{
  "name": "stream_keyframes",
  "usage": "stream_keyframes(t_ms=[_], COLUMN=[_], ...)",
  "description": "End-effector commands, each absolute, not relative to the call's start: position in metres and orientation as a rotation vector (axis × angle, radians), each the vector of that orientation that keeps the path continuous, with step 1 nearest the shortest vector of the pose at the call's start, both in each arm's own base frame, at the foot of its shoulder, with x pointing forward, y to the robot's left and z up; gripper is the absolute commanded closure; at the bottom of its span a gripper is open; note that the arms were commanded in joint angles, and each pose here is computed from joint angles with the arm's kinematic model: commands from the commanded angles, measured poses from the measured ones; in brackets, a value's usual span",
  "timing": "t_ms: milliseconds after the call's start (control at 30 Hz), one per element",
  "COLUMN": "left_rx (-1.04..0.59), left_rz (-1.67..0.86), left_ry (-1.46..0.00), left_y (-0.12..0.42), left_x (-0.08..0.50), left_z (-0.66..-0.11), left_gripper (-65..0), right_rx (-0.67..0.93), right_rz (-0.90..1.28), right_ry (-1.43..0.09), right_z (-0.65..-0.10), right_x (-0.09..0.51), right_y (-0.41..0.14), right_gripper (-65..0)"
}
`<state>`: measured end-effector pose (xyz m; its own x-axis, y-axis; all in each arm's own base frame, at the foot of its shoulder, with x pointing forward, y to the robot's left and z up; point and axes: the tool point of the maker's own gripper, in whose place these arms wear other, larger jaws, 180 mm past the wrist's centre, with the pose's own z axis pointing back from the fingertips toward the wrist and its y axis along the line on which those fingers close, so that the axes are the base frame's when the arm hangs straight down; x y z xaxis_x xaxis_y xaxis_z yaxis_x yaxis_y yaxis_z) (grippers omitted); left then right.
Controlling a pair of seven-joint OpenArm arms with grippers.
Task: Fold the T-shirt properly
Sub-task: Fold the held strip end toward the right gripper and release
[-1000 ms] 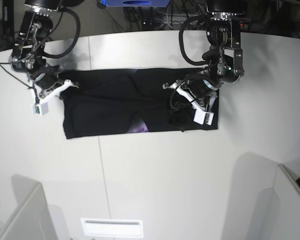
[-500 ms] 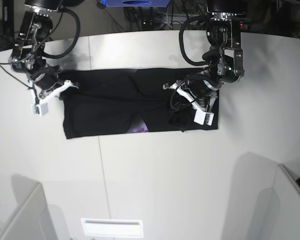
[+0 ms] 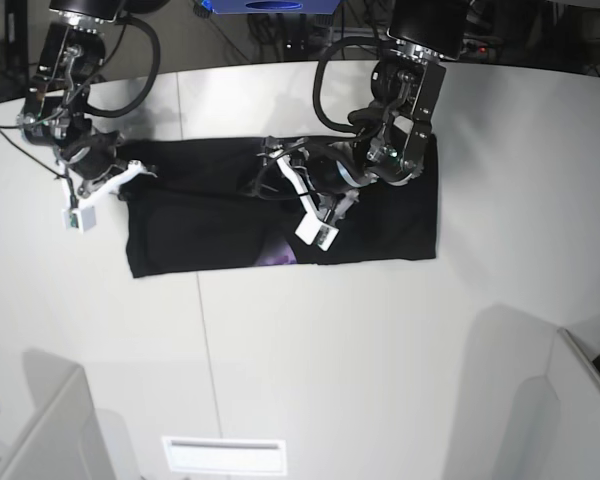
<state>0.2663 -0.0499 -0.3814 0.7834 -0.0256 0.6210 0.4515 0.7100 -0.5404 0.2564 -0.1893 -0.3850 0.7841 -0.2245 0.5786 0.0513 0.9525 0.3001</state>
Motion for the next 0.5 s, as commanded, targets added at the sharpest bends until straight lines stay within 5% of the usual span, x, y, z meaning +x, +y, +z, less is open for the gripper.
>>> stream_keyframes(t_ms=[0, 167, 333, 400, 467], left_rx=[-0.773, -0.718, -0.523, -0.427, -0.333], left_rz=[-0.287, -0.208, -0.057, -0.019, 0.024], left_ry=[-0.710, -0.883, -0.928, -0.906, -0.889], left_y=[-0.052, -0.008, 0.086, 0.126, 0.168], left_x=[0.278, 0.287, 0.281, 0.275, 0.263], left_z=[-0.356, -0.311, -0.318, -0.330, -0.337], left_gripper=[-48.5, -42.9, 0.0, 0.0, 0.0], right_rx=[0.270, 0.269, 0.275, 0.278, 0.286], right_rz=[-0.139, -0.138, -0.129, -0.126, -0.120], right_ry=[-0.704, -0.712, -0.733, -0.732, -0.705], right_z=[-0.373, -0.371, -0.364, -0.360, -0.359], right_x=[0.265, 0.268, 0.278, 0.284, 0.290], right_y=[-0.194, -0.195, -0.192, -0.193, -0.191], right_gripper=[0.0, 0.0, 0.0, 0.0, -22.1])
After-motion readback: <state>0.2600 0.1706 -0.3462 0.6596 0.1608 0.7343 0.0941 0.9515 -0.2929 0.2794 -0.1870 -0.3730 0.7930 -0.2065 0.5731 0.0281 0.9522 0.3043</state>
